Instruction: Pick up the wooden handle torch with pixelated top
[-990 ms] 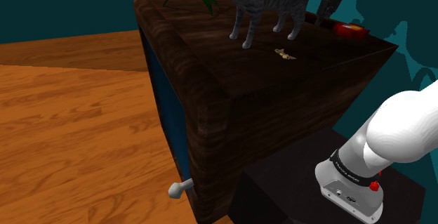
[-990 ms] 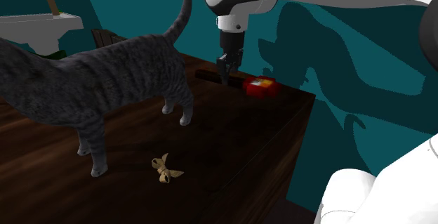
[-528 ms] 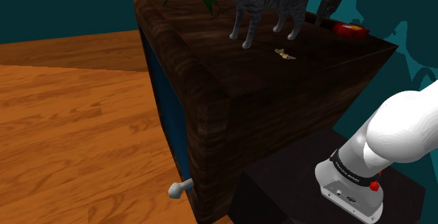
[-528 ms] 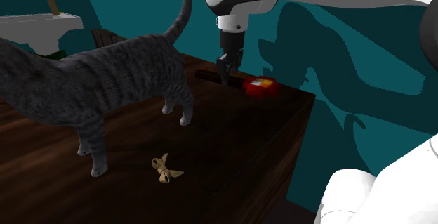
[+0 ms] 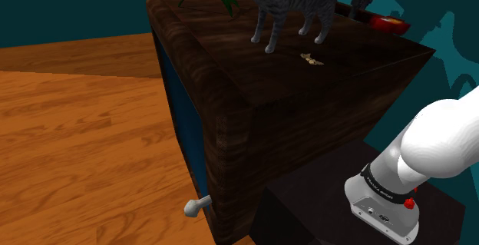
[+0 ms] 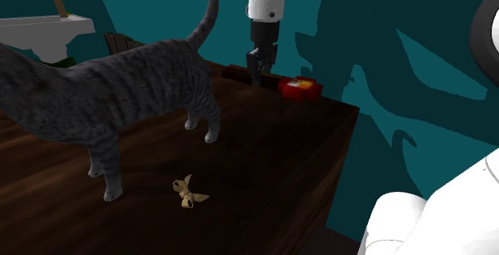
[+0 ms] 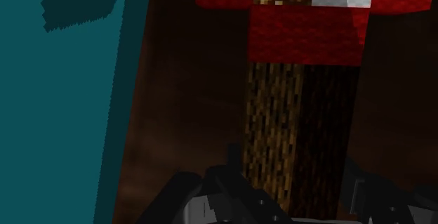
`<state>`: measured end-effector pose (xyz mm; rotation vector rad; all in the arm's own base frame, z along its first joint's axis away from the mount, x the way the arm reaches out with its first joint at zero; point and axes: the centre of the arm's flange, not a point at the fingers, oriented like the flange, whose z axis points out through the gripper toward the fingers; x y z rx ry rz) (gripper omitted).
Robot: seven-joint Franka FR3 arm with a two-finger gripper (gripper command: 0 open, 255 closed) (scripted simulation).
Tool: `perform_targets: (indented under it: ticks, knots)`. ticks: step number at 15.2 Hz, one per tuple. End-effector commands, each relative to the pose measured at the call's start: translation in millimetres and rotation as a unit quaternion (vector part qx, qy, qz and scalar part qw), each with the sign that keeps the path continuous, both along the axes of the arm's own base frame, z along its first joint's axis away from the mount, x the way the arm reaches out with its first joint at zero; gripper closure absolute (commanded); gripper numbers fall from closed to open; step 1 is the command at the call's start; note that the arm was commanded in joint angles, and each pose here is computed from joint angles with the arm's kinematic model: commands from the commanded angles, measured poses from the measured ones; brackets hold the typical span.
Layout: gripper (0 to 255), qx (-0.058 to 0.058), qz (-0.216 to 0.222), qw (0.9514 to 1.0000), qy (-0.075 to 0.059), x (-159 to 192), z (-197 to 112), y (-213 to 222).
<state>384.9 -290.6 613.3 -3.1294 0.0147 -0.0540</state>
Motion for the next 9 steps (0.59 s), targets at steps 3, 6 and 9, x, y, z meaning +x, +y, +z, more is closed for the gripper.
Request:
perform_targets:
  ticks: [3, 6, 9]
  knots:
    - [255, 0.0, 0.0, 1.0, 0.0, 0.3, 21.3, 0.3]
    - [255, 0.0, 0.0, 1.0, 0.0, 0.3, 37.1, 0.3]
    - [255, 0.0, 0.0, 1.0, 0.0, 0.2, 43.2, 0.3]
